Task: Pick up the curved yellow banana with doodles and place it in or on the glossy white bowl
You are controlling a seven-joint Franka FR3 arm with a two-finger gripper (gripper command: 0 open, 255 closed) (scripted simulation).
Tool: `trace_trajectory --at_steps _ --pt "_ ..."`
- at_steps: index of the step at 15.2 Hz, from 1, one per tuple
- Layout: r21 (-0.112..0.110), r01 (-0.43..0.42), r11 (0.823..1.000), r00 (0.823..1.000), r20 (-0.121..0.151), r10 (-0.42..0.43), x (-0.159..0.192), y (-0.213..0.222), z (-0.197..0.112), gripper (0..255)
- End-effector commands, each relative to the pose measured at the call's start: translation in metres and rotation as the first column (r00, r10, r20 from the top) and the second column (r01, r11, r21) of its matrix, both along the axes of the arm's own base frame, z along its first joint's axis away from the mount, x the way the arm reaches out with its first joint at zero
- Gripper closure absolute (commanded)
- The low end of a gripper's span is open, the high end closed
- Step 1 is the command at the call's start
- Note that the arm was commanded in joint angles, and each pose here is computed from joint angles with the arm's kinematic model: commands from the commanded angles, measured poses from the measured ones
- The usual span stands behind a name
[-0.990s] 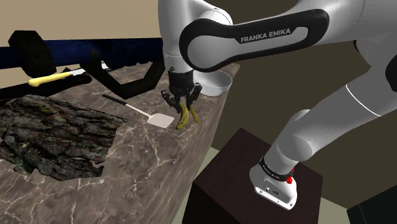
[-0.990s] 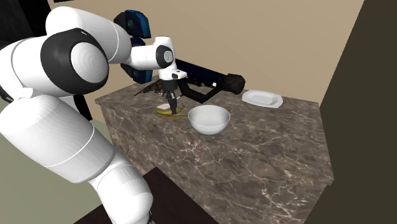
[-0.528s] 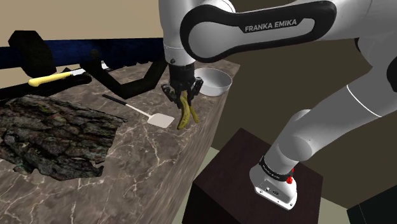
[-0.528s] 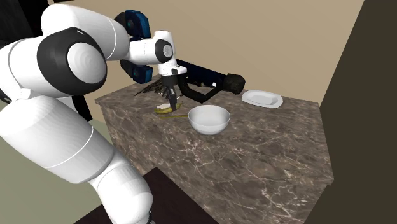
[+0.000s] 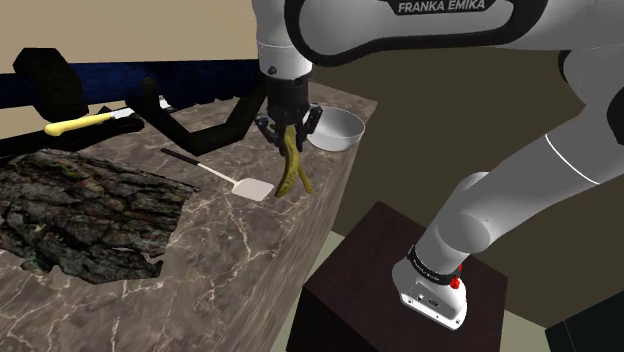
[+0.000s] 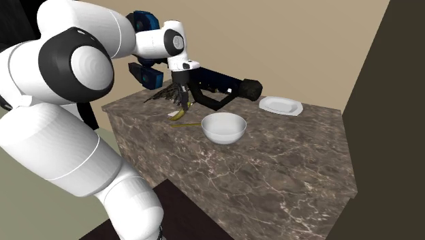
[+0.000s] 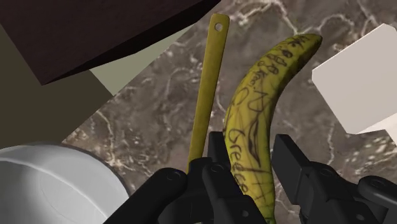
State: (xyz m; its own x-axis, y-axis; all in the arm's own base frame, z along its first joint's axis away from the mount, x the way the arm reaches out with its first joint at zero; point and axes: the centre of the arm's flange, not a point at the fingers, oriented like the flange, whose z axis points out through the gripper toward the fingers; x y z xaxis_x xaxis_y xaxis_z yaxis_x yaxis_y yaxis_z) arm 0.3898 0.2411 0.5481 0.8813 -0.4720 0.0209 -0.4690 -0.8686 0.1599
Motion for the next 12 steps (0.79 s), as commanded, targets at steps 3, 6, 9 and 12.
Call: trace_trajectory --at_steps 3,6,9,12 --pt "0.0 0.0 1.0 1.0 0.0 0.0 0.0 0.0 0.022 255" --pt "0.0 0.0 1.0 1.0 0.0 0.0 0.0 0.0 0.038 255" --pt "0.0 0.0 1.0 1.0 0.0 0.0 0.0 0.0 0.053 255" --pt "0.0 0.0 1.0 1.0 0.0 0.0 0.0 0.0 0.069 255"
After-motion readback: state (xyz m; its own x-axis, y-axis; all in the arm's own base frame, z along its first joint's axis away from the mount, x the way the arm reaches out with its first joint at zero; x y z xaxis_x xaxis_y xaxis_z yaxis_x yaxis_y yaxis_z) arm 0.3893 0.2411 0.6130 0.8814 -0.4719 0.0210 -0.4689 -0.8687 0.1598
